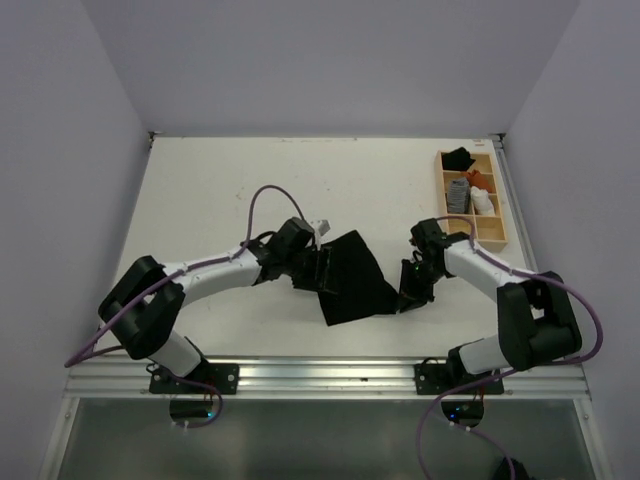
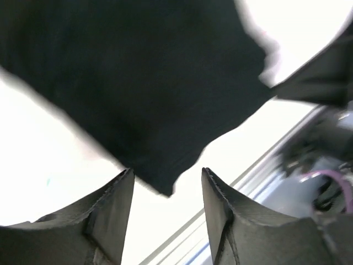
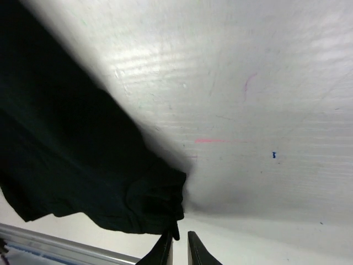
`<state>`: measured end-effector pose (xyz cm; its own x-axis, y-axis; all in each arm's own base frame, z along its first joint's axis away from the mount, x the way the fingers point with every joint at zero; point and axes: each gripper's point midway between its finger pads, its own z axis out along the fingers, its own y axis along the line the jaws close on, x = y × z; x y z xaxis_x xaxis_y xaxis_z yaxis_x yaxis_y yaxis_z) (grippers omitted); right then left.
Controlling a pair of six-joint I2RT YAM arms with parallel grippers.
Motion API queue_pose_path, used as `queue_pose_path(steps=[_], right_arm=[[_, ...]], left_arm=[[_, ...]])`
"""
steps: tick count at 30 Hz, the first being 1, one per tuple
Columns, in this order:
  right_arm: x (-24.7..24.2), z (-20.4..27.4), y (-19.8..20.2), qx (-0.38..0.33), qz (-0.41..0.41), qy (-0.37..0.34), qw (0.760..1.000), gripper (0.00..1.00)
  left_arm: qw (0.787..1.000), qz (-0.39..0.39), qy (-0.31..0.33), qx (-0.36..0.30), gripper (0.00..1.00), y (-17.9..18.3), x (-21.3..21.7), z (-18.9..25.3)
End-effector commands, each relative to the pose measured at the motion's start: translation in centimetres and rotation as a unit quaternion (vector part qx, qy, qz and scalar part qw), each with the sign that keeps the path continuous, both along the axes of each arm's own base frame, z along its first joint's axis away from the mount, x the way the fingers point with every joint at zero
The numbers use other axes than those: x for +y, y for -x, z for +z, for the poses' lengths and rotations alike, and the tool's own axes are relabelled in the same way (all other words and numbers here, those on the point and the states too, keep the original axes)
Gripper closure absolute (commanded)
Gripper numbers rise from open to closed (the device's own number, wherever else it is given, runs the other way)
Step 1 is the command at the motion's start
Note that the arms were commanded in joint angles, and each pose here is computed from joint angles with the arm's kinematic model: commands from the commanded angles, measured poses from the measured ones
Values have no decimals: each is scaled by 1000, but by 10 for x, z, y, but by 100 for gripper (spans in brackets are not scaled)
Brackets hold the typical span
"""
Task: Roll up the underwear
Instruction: Fold the underwear
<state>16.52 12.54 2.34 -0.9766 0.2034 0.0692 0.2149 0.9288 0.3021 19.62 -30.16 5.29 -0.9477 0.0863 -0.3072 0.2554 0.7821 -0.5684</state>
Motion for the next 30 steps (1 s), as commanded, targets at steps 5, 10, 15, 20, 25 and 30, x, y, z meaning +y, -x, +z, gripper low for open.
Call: queue_pose_path(steps=[5, 10, 15, 20, 25, 30], right_arm=[[-10, 53, -28, -76, 5, 56, 996, 78], [49, 81, -41, -159, 65, 48, 984, 72], [109, 83, -46, -194, 146, 96, 965, 63], [147, 68, -40, -206, 208, 117, 949, 60], [174, 45, -29, -211, 256, 138, 933, 58], [185, 30, -20, -209, 290, 158, 921, 57]], left_arm=[[990, 59, 0, -128, 41, -89, 0, 111], [979, 170, -77, -87, 42, -133, 80, 82], [955, 284, -62, -56, 43, -158, 143, 73], [957, 288, -1, -28, 43, -162, 135, 62], [962, 268, 46, 11, 43, -154, 115, 34], [961, 274, 22, 4, 42, -148, 123, 24]])
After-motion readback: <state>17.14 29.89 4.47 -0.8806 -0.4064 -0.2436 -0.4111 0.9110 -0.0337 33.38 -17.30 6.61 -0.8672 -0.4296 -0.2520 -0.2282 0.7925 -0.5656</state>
